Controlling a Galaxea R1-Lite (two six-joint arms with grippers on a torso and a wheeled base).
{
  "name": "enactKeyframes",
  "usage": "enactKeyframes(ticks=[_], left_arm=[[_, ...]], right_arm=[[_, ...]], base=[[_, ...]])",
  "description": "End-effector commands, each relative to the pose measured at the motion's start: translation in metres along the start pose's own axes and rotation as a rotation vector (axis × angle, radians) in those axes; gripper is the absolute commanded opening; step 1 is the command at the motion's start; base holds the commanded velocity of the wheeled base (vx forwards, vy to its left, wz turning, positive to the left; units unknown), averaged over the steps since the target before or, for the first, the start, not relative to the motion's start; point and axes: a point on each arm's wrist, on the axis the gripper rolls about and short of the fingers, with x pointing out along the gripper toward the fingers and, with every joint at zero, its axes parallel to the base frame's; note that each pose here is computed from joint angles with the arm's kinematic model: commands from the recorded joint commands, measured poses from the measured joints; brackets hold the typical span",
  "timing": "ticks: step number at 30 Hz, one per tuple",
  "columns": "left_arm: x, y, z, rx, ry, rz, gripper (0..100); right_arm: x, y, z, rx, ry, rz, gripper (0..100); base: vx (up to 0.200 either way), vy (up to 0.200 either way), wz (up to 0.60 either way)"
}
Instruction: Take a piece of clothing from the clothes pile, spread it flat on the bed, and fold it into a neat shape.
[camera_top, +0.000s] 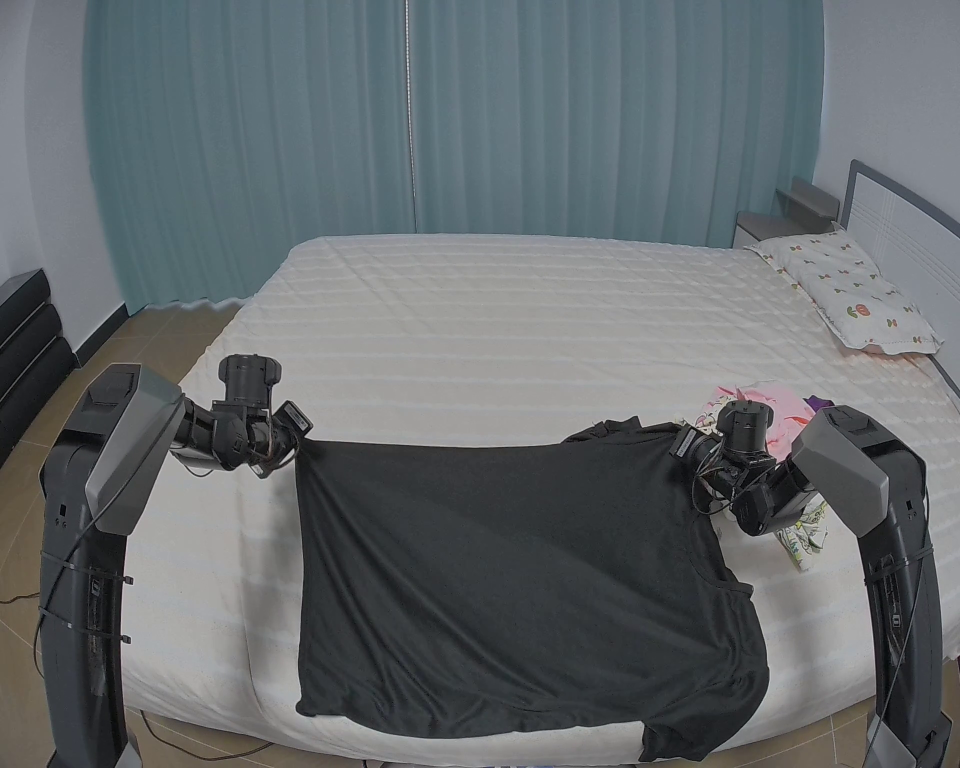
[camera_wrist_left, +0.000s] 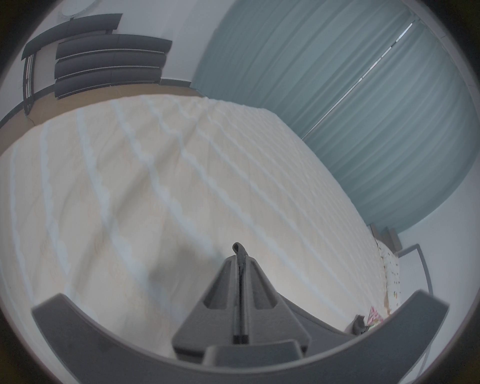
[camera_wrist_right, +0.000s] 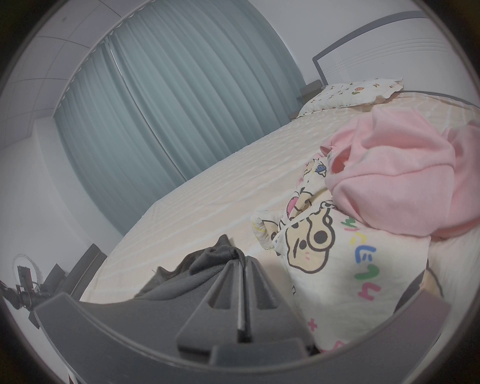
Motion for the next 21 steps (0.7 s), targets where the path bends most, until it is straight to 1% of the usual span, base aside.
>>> enactKeyframes(ticks=[1, 4, 6, 9, 12, 15, 19, 20, 21], left_arm=[[-0.007, -0.012, 0.032, -0.016, -0.047, -0.015, 0], [0.002, -0.01, 0.029, -0.015, -0.025, 0.006, 0], [0.012, -0.005, 0.023, -0.014, -0.013, 0.02, 0], [0.02, 0.0, 0.018, -0.014, -0.006, 0.028, 0], [0.035, 0.008, 0.008, -0.012, 0.006, 0.04, 0], [0.039, 0.01, 0.003, -0.011, 0.016, 0.043, 0], [0.041, 0.009, -0.002, -0.011, 0.027, 0.041, 0], [0.04, 0.008, -0.002, -0.013, 0.031, 0.037, 0], [0.04, 0.008, -0.002, -0.011, 0.031, 0.037, 0]], right_arm=[[0.001, 0.003, 0.0, 0.001, -0.012, 0.008, 0], [0.002, 0.004, -0.005, -0.002, -0.01, 0.013, 0], [0.005, 0.004, -0.008, -0.001, -0.015, 0.018, 0], [0.009, 0.005, -0.007, -0.002, -0.036, 0.023, 0], [0.017, 0.006, -0.004, 0.003, -0.082, 0.02, 0], [0.024, 0.006, -0.004, 0.012, -0.116, 0.014, 0], [0.027, 0.009, -0.012, 0.016, -0.113, 0.012, 0], [0.026, 0.009, -0.013, 0.017, -0.112, 0.013, 100], [0.026, 0.011, -0.015, 0.017, -0.106, 0.017, 100]], base=[[0.0, 0.0, 0.0], [0.0, 0.0, 0.0], [0.0, 0.0, 0.0], [0.0, 0.0, 0.0], [0.0, 0.0, 0.0], [0.0, 0.0, 0.0], [0.0, 0.0, 0.0], [0.0, 0.0, 0.0], [0.0, 0.0, 0.0]])
